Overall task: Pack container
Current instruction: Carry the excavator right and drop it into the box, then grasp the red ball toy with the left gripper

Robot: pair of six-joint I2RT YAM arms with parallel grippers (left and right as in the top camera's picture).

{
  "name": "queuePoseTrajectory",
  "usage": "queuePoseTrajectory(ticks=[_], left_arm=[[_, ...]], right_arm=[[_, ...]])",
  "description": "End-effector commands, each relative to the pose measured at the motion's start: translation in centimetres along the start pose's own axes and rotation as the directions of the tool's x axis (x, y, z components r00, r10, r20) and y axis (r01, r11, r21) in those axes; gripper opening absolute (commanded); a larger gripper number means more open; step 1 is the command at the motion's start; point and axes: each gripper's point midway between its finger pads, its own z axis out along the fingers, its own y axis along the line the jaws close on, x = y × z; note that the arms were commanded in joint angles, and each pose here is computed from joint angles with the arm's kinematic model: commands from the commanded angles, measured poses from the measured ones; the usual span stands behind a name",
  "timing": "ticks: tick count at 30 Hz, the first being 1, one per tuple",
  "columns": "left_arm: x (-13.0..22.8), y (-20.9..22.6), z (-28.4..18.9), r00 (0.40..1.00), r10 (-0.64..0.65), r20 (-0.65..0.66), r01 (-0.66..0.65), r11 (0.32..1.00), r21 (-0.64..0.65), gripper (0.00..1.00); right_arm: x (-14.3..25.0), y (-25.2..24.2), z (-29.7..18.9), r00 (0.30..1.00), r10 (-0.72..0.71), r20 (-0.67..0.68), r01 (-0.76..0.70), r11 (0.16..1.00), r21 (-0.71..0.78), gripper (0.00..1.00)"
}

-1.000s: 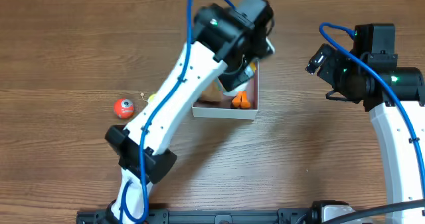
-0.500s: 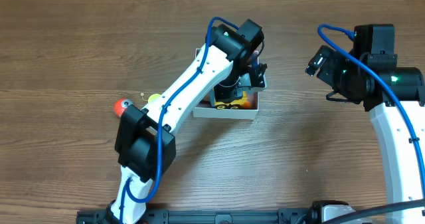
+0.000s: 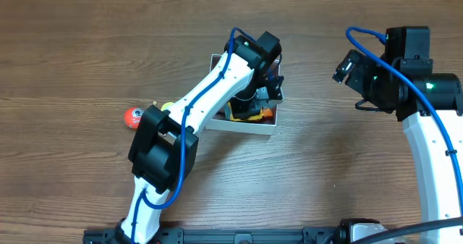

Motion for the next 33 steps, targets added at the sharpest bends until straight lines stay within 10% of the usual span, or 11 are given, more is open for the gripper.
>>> queuePoseTrajectory(ticks=[1,6,16,21,25,29,33], left_arm=[[-1.0,0.8,-5.6,0.99,-0.11,0.091,0.116,0.992,-0.057,1.0],[0.5,0.2,-14.9,0.962,-0.2,0.188,0.227,0.965,-0.133,1.0],[16.0,-1.6,-28.9,0.472,-0.662,0.582,0.856,0.503,-0.122,1.0],[25.0,-5.8,-22.7,0.288,-0.837,0.465,0.957,0.269,-0.108,1.0],[24.4,-5.5,-17.3,0.254,-0.893,0.372,0.966,0.254,-0.05,1.0],[27.8,-2.4,-10.1,-0.008,-0.966,0.258,0.996,-0.029,-0.079,1.0],[29.7,0.1,-5.2,-0.068,-0.988,0.137,0.993,-0.08,-0.083,1.0]], right_arm=[[-0.5,0.0,-0.3,1.0,-0.005,0.017,0.005,1.0,0.003,1.0],[-0.5,0.0,-0.3,1.0,-0.005,0.019,0.005,1.0,0.003,1.0],[-0.5,0.0,-0.3,1.0,-0.005,0.018,0.005,1.0,0.002,1.0],[-0.2,-0.2,-0.3,1.0,-0.005,0.005,0.005,1.0,0.01,1.0],[0.4,-0.5,-0.3,1.0,-0.004,-0.017,0.004,1.0,0.024,1.0],[0.6,-0.6,-0.2,1.0,-0.004,-0.025,0.004,1.0,0.028,1.0],[0.6,-0.7,-0.2,1.0,-0.004,-0.028,0.004,1.0,0.03,1.0]])
